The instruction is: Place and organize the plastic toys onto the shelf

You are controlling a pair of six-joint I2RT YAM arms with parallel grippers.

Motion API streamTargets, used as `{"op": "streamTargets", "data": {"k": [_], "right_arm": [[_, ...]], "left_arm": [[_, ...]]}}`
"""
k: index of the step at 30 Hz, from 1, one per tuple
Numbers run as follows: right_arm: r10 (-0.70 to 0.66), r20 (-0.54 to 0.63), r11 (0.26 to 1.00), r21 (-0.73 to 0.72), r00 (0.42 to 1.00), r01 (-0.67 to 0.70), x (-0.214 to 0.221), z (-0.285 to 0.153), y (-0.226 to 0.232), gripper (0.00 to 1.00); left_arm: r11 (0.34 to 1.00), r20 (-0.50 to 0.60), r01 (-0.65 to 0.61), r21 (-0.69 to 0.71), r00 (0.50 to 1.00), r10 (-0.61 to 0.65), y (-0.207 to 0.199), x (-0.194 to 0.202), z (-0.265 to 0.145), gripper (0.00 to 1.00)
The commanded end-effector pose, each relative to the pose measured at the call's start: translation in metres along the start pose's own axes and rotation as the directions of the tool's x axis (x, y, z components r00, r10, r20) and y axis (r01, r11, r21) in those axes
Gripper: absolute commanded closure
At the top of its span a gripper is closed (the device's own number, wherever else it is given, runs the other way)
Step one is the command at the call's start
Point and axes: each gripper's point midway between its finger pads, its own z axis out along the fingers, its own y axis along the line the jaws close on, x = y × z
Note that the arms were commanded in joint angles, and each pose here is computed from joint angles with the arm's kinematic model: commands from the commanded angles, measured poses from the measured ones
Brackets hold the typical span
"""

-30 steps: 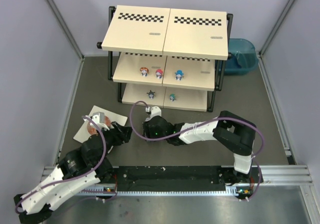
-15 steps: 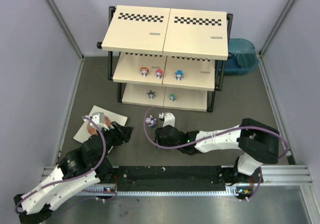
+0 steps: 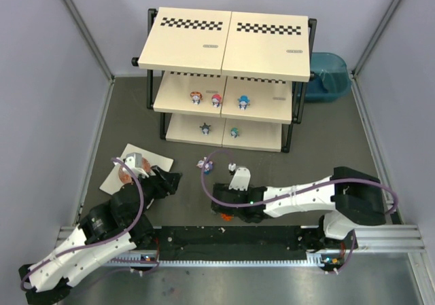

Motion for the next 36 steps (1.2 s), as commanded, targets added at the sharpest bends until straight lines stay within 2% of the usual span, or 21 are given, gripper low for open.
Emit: {"op": "streamTargets", "data": {"k": [1,4,5,7,8,9,11,13,14,15,19,21,26,27,36], "right_arm": [[0.009,0.097,1.0,-0.005,0.995,-0.008,-0.022,-0.017,0.008,0.08],[-0.14,0.179,0.986,-0.064,0.974,0.154,-0.042,-0.029,0.011,0.09],[-0.237,0.202,0.966,-0.057,0.95,0.253,-0.047,-0.032,0.008,0.09],[-0.291,0.237,0.945,-0.077,0.927,0.317,-0.057,-0.041,0.006,0.12],[-0.373,0.242,0.914,-0.069,0.896,0.399,-0.062,-0.041,0.001,0.14],[-0.398,0.234,0.892,-0.128,0.887,0.434,-0.059,-0.047,0.006,0.16],[-0.502,0.24,0.825,-0.157,0.831,0.543,-0.06,-0.052,0.005,0.27],[-0.559,0.206,0.76,-0.259,0.803,0.596,-0.05,-0.059,0.009,0.35],[-0.609,0.197,0.712,-0.291,0.769,0.639,-0.044,-0.06,0.009,0.35],[-0.633,0.174,0.679,-0.343,0.754,0.649,-0.035,-0.065,0.013,0.35],[-0.727,0.072,0.609,-0.392,0.683,0.69,-0.007,-0.062,0.003,0.3],[-0.754,0.07,0.578,-0.401,0.653,0.71,0.004,-0.063,0.004,0.29],[-0.787,0.037,0.561,-0.373,0.616,0.739,0.022,-0.048,0.002,0.27],[-0.788,0.036,0.56,-0.371,0.614,0.741,0.022,-0.047,0.004,0.24],[-0.799,0.015,0.562,-0.339,0.602,0.754,0.03,-0.036,0.0,0.24]], "left_arm": [[0.999,0.001,0.022,0.024,1.0,-0.022,-0.006,-0.003,-0.003,0.28],[0.999,-0.001,0.026,0.023,1.0,-0.026,-0.005,-0.004,-0.004,0.28],[0.999,-0.002,0.026,0.024,1.0,-0.026,-0.005,-0.003,-0.004,0.28],[0.999,-0.002,0.031,0.024,1.0,-0.031,-0.005,-0.003,-0.004,0.28],[0.999,-0.004,0.033,0.026,0.999,-0.033,-0.006,-0.003,-0.004,0.28],[0.999,-0.005,0.037,0.027,0.999,-0.037,-0.006,-0.002,-0.004,0.28],[0.999,-0.01,0.041,0.031,0.999,-0.041,-0.007,-0.001,-0.004,0.28],[0.999,-0.014,0.042,0.032,0.999,-0.042,-0.007,0.0,-0.004,0.28],[0.999,-0.016,0.043,0.032,0.999,-0.043,-0.007,0.001,-0.003,0.29],[0.998,-0.016,0.044,0.036,0.999,-0.044,-0.008,0.001,-0.004,0.29],[0.999,-0.018,0.04,0.038,0.999,-0.039,-0.008,0.001,-0.004,0.29],[0.999,-0.019,0.036,0.037,0.999,-0.035,-0.007,0.002,-0.004,0.29],[0.999,-0.022,0.035,0.039,0.999,-0.034,-0.007,0.002,-0.004,0.29],[0.999,-0.021,0.034,0.04,0.999,-0.033,-0.008,0.002,-0.004,0.29],[0.999,-0.014,0.029,0.031,0.999,-0.029,-0.005,0.001,-0.004,0.29]]}}
